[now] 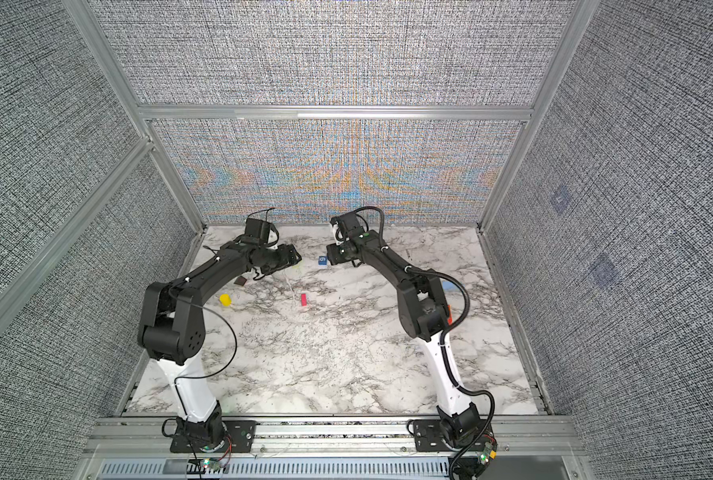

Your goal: Build the wood block tower

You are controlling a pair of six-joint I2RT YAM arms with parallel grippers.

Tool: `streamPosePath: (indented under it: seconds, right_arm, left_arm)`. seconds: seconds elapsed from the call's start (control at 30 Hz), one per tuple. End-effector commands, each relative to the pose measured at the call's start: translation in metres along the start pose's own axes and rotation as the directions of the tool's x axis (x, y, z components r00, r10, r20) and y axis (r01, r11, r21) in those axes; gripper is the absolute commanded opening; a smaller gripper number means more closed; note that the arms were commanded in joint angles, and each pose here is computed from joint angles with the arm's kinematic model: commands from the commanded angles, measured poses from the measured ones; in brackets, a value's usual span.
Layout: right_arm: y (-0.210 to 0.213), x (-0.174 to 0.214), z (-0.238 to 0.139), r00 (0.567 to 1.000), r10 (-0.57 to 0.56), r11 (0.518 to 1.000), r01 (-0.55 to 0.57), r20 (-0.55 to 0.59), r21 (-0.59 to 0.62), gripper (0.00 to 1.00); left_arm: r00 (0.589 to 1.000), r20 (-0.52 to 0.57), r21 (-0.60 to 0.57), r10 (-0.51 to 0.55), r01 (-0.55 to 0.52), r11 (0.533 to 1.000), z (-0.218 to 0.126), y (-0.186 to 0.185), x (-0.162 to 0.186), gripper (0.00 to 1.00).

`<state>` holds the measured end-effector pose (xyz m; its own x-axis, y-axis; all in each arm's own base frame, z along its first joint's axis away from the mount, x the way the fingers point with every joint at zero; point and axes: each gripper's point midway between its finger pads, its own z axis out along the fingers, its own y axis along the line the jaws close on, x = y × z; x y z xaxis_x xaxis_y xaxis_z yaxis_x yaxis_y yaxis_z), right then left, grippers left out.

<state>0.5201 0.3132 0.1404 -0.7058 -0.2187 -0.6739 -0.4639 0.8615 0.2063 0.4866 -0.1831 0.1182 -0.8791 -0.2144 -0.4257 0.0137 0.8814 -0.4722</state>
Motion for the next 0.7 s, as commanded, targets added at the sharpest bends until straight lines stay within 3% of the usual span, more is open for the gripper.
streamPosePath:
  seconds: [0.0, 0.17, 0.47, 0.67]
  right_arm:
    - [-0.004, -0.016, -0.027, 0.993, 0.056, 0.997, -0.050, 0.105, -0.053, 0.58]
    - [-0.027, 0.001, -0.074, 0.974, 0.136, 0.990, -0.125, 0.180, -0.070, 0.59]
    - [-0.050, 0.033, -0.116, 0.938, 0.242, 0.969, -0.218, 0.249, -0.120, 0.60]
    - [-0.050, 0.039, -0.119, 0.933, 0.260, 0.963, -0.231, 0.250, -0.142, 0.60]
  left_arm:
    - [0.994, -0.105, 0.010, 0.036, -0.035, 0.999, 0.015, -0.009, 0.005, 0.71]
    - [0.977, -0.102, -0.009, 0.190, -0.192, 0.981, 0.044, -0.043, -0.016, 0.70]
    - [0.960, -0.167, -0.045, 0.224, -0.235, 0.971, 0.100, -0.041, -0.013, 0.69]
    - [0.962, -0.166, 0.017, 0.218, -0.218, 0.976, 0.120, -0.047, -0.006, 0.69]
